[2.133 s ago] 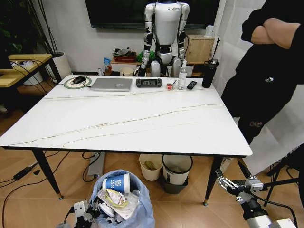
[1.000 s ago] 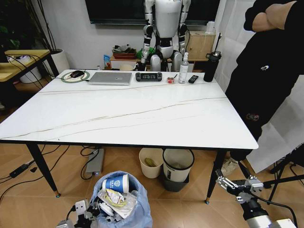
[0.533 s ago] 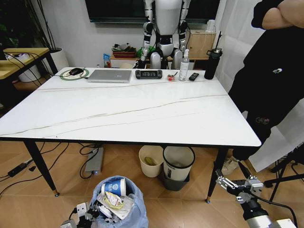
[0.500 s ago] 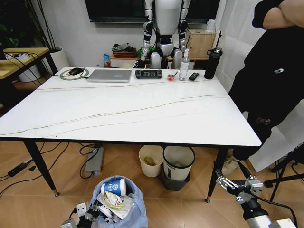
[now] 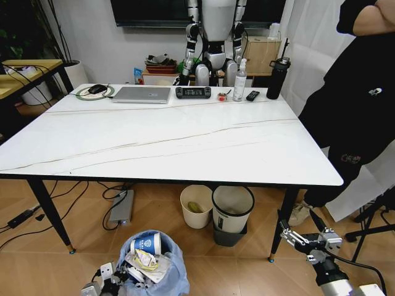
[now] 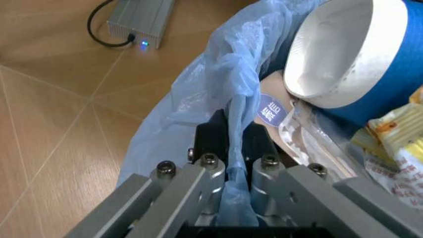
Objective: Pick up the trash bin and place the trash from the table into it.
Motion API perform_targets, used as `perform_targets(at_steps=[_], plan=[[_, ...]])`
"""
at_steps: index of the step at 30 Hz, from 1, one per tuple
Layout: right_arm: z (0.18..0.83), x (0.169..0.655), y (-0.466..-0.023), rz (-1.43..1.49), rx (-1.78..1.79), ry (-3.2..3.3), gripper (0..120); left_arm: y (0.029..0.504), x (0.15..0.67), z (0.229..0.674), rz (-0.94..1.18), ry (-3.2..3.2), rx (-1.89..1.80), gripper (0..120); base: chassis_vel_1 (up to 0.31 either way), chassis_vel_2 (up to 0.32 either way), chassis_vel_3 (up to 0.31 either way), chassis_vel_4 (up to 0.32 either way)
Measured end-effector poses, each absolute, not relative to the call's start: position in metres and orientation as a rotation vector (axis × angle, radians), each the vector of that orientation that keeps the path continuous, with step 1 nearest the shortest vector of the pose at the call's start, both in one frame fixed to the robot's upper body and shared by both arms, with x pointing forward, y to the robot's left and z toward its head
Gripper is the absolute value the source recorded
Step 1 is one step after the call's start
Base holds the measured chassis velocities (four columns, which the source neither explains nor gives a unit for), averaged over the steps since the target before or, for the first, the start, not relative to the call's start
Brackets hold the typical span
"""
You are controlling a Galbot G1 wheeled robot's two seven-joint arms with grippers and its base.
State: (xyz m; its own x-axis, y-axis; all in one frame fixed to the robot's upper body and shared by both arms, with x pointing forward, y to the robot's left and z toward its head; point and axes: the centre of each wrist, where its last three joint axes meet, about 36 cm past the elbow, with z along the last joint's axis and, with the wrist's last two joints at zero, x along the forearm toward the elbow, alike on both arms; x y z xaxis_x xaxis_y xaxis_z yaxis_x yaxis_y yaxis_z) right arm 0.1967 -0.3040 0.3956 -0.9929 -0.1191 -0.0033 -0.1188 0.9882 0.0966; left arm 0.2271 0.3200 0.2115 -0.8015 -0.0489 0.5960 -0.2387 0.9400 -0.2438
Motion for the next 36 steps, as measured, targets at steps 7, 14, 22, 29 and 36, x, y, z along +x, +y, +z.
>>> perform_targets(at_steps=[7,14,22,29,36], plan=[[0.396,0.197,-0.304,-0.152,0.187,-3.130,100,0.324,0.234,0.195,0.417,-2.473,0.216,0,0.000,0.000,0.000,0.000],[0.396,0.197,-0.304,-0.152,0.187,-3.130,100,0.329,0.236,0.179,0.426,-2.458,0.240,0,0.000,0.000,0.000,0.000],[0.396,0.197,-0.304,-0.152,0.187,-3.130,100,0.333,0.236,0.165,0.416,-2.452,0.264,0,0.000,0.000,0.000,0.000],[0.396,0.197,-0.304,-0.152,0.187,-3.130,100,0.334,0.238,0.163,0.410,-2.460,0.268,0,0.000,0.000,0.000,0.000],[0.396,0.197,-0.304,-0.152,0.187,-3.130,100,0.336,0.237,0.161,0.397,-2.465,0.278,0,0.000,0.000,0.000,0.000]])
